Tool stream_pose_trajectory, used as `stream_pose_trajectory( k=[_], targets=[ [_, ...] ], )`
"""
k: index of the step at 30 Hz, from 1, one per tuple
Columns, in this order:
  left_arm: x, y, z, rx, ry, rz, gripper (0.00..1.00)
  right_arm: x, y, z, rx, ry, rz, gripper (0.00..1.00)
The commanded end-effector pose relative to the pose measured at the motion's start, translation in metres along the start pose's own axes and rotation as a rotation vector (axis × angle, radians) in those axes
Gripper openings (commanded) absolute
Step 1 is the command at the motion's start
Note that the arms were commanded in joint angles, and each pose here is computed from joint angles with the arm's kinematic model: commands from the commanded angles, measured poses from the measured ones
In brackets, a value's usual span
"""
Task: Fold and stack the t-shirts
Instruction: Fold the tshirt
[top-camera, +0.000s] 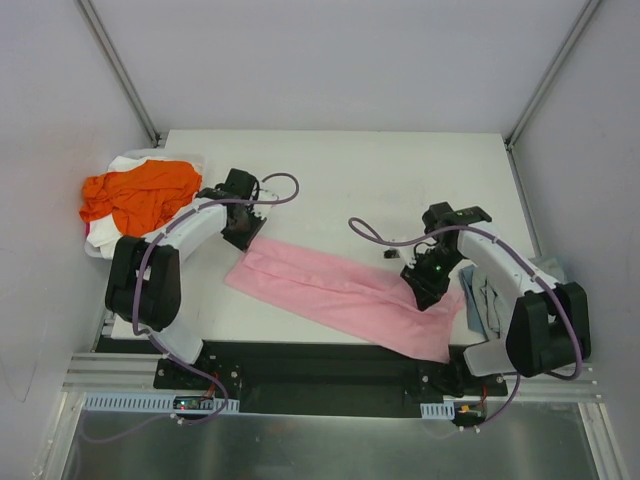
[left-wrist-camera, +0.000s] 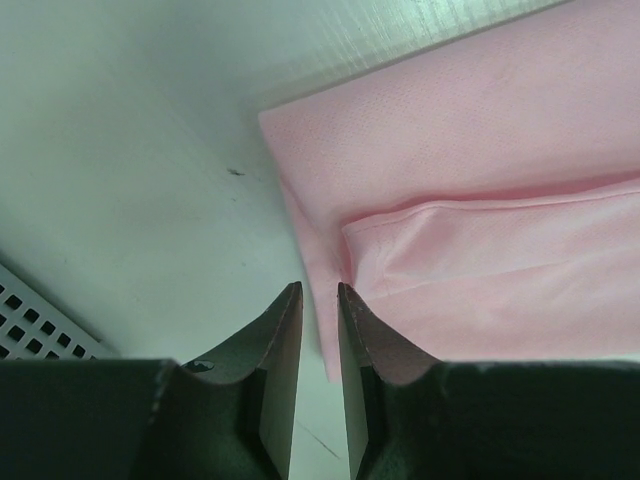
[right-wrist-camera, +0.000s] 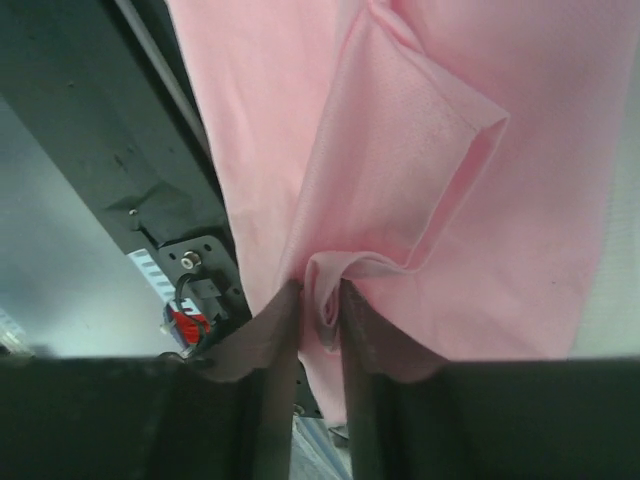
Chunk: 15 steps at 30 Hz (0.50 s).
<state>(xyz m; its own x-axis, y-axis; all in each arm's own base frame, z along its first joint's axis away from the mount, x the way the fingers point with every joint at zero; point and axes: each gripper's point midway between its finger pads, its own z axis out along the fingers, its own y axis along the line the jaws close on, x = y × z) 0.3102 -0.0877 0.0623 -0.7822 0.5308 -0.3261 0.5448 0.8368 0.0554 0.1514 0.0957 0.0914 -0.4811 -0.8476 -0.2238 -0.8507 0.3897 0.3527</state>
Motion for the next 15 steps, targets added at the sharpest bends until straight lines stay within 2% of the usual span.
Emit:
stream_pose_trajectory(
  k=[1, 5, 15],
  targets=[
    [-0.004, 0.0, 0.001, -0.005, 0.021, -0.011, 0.2, 0.008, 0.032, -0.007, -0.09, -0.006, -0.053, 0.29],
    [-0.007, 0.001, 0.002, -0.004, 0.019, -0.01, 0.2, 0.011, 0.035, -0.006, -0.079, -0.005, -0.053, 0.34],
    [-0.016, 0.003, 0.0, -0.009, 0.003, -0.011, 0.19, 0.012, 0.035, 0.002, -0.096, 0.008, -0.049, 0.33]
  ],
)
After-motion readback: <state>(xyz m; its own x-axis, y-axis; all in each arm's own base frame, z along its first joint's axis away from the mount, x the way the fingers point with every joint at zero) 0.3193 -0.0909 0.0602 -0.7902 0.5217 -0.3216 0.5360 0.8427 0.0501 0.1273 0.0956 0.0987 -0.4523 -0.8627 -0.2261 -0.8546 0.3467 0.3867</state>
